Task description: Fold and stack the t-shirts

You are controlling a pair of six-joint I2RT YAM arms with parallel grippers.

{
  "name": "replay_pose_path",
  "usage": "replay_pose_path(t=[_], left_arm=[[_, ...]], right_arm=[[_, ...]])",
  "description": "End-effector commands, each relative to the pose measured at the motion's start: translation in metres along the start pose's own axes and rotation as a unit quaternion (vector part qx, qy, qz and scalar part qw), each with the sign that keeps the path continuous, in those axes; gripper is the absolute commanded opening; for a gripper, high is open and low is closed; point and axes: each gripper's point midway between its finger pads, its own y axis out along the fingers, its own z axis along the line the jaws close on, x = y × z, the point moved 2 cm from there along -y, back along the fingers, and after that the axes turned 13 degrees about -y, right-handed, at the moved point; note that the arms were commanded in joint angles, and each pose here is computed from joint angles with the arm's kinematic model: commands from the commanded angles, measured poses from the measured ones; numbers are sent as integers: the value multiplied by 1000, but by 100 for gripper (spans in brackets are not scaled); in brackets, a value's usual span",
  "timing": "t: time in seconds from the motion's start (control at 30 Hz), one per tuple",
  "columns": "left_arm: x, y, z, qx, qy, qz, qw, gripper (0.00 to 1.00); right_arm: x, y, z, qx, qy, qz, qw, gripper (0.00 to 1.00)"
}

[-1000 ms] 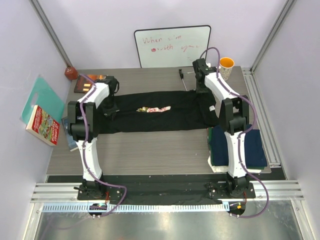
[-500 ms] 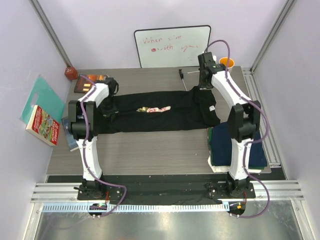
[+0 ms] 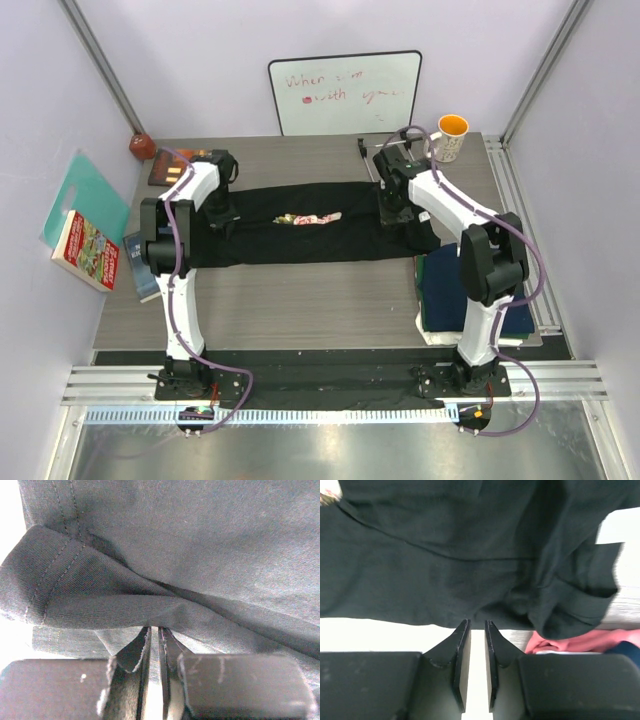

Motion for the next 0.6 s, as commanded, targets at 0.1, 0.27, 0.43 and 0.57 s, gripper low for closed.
replay_pose_path(t=[0.1, 0.27, 0.43, 0.57], left_arm=[[5, -17, 3, -12, -3, -9, 1000, 9], [2, -20, 8, -10, -1, -14, 1000, 10], [-5, -17, 13, -6, 7, -7, 1000, 10], [-11, -15, 16, -4, 13, 4, 1000, 10]], right_arm=[[-18, 31, -7, -35, -15, 56, 998, 17], [-25, 34, -36, -104, 13, 72, 992, 15], [-45, 51, -55, -128, 8, 123, 984, 15], [-48, 63, -65, -138, 16, 133, 981, 15]])
